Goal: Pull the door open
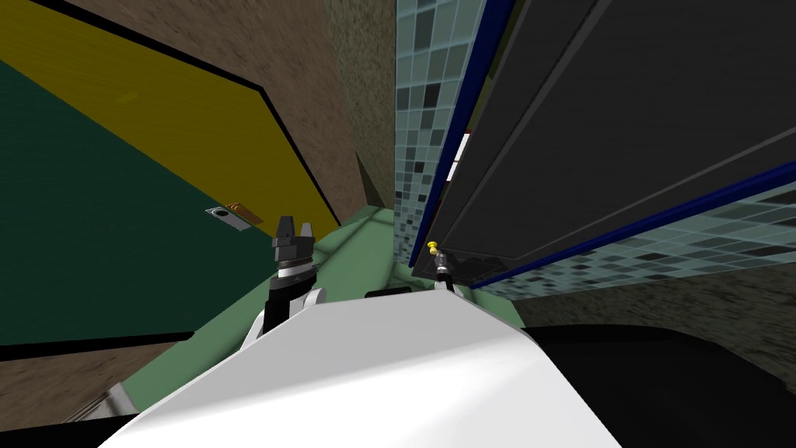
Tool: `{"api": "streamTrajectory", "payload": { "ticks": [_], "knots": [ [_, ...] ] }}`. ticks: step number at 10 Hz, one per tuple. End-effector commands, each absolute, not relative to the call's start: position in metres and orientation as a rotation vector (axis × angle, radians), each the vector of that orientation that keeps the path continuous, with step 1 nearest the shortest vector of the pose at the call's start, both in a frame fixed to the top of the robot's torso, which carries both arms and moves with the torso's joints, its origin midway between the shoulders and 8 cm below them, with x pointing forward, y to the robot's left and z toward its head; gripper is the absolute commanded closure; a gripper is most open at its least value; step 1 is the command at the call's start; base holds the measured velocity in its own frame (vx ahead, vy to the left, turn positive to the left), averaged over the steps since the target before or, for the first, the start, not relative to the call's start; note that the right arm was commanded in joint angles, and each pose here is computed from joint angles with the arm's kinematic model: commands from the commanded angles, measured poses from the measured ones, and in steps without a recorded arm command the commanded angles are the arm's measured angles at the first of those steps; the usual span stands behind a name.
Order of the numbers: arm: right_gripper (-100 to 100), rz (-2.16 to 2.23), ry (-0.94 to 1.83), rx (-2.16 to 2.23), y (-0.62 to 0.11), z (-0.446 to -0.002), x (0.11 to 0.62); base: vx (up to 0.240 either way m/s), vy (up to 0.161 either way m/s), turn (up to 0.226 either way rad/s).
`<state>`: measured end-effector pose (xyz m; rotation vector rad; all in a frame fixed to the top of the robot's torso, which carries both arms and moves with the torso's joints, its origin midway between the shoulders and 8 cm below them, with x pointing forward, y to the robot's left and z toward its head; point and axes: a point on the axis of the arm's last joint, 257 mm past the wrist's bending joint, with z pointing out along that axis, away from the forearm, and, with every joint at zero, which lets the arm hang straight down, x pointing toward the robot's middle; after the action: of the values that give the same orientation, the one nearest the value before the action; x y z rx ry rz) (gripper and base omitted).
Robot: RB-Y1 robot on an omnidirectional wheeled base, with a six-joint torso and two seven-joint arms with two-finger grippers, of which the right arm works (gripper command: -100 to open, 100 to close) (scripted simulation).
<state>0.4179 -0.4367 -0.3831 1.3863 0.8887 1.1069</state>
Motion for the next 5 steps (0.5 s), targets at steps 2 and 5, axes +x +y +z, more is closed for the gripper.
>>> {"api": "streamTrajectory", "payload": {
  "ticks": [2, 5],
  "knots": [
    [100, 1.206, 0.828, 1.417, -0.4221, -0.3763, 0.4291, -0.034, -0.012, 0.057],
    [100, 1.25, 0.785, 1.454, -0.4227, -0.3764, 0.4293, -0.033, -0.018, 0.045]
  ]
}}
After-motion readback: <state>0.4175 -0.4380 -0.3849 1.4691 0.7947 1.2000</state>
